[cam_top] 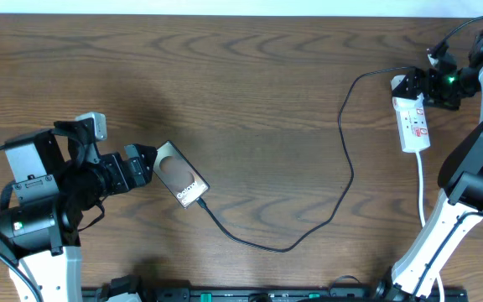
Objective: Plug charger to phone and switch on socket
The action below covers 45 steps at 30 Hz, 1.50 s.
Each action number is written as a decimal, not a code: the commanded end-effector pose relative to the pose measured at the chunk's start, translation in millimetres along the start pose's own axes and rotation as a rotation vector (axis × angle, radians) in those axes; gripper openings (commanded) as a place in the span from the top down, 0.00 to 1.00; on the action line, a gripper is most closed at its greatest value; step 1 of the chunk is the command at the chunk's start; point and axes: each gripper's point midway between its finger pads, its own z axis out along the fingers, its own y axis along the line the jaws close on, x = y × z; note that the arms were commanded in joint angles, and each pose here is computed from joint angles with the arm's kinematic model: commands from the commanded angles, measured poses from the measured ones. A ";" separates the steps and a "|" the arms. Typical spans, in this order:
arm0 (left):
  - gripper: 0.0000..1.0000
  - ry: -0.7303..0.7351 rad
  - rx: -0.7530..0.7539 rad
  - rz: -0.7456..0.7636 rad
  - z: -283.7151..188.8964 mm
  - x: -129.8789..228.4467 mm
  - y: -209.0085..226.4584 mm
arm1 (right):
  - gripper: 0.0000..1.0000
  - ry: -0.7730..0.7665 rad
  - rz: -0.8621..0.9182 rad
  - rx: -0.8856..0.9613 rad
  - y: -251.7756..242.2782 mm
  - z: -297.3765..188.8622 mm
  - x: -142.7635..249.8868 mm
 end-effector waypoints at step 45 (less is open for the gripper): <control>0.02 0.009 -0.007 -0.009 -0.6 1.8 0.8 | 0.01 0.069 0.067 -0.024 5.5 32.8 7.5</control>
